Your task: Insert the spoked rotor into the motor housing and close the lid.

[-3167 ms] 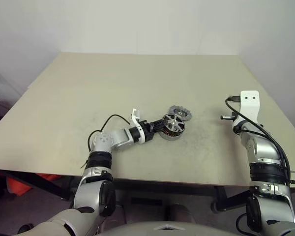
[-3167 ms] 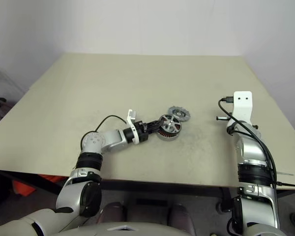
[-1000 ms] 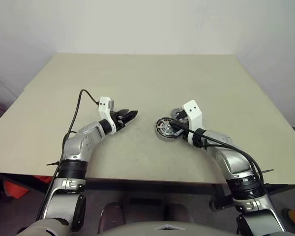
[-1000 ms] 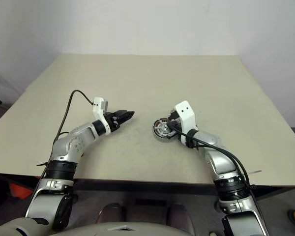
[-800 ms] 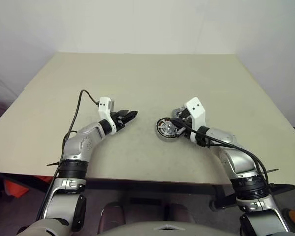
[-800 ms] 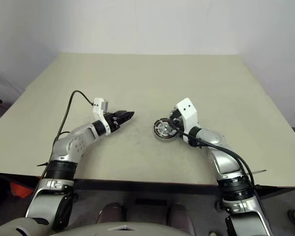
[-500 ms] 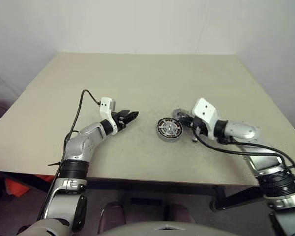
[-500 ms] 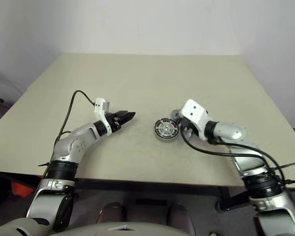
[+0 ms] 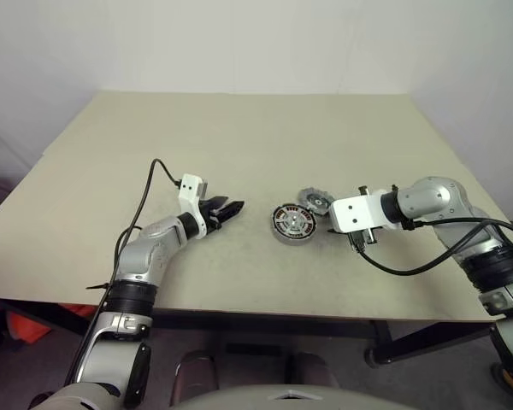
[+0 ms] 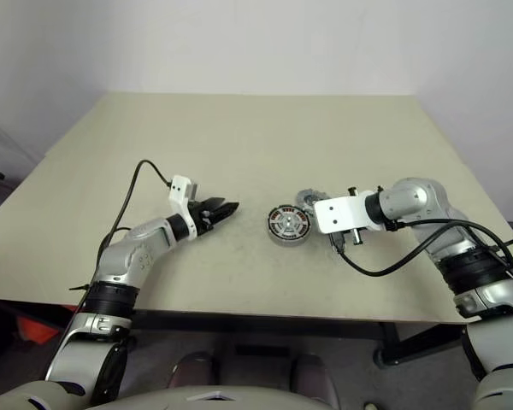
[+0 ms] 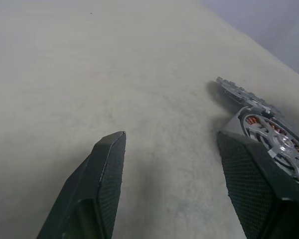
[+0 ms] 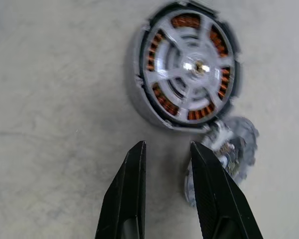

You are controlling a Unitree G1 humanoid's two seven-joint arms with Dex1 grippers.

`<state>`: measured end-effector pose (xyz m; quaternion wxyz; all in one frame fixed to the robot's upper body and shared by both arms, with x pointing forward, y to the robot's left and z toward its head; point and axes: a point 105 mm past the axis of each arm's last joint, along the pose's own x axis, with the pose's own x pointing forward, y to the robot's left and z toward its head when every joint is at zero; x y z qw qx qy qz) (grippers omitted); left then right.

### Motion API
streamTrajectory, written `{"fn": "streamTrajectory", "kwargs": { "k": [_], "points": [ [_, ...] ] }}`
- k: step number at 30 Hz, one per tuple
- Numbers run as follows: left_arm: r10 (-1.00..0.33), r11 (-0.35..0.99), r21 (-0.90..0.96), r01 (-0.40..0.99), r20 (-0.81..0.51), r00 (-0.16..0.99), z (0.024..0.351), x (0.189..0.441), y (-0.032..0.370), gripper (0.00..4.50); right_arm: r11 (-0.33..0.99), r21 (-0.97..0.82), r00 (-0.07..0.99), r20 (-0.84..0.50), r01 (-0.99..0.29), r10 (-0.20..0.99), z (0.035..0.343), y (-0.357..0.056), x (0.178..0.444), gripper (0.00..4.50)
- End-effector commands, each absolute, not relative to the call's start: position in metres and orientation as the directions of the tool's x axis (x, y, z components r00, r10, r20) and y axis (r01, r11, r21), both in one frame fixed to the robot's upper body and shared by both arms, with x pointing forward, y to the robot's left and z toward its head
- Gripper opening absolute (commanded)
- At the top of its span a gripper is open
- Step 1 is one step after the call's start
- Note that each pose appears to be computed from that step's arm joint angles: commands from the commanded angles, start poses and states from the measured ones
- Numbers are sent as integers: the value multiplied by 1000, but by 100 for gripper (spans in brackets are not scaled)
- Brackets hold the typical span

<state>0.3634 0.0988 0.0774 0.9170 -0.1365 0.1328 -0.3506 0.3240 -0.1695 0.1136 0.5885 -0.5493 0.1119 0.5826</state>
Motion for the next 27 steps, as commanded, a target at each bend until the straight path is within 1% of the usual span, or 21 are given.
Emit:
{"fn": "streamTrajectory", "kwargs": {
  "k": [1,7,12,18,25,27],
  "points": [
    [-671,725,-306,617,-110,733,89,365,102,303,-350,-525,276,-781,-776,560,119,-163,326,155],
    [-661,734,-303,608,-113,742,89,365,104,303,-367,-521,257,-781,-771,570,114,-155,329,155],
    [-657,737,-303,603,-117,744,87,365,105,303,-361,-532,267,-774,-766,574,113,-152,334,155],
    [-654,741,-300,601,-119,747,87,365,106,303,-372,-523,255,-781,-767,570,102,-148,337,155],
    [-647,748,-296,595,-120,753,88,365,108,303,-398,-495,215,-794,-773,569,91,-143,333,155],
    [-644,750,-293,593,-120,755,88,365,109,303,-399,-495,213,-793,-772,570,91,-142,333,115]
  ]
}}
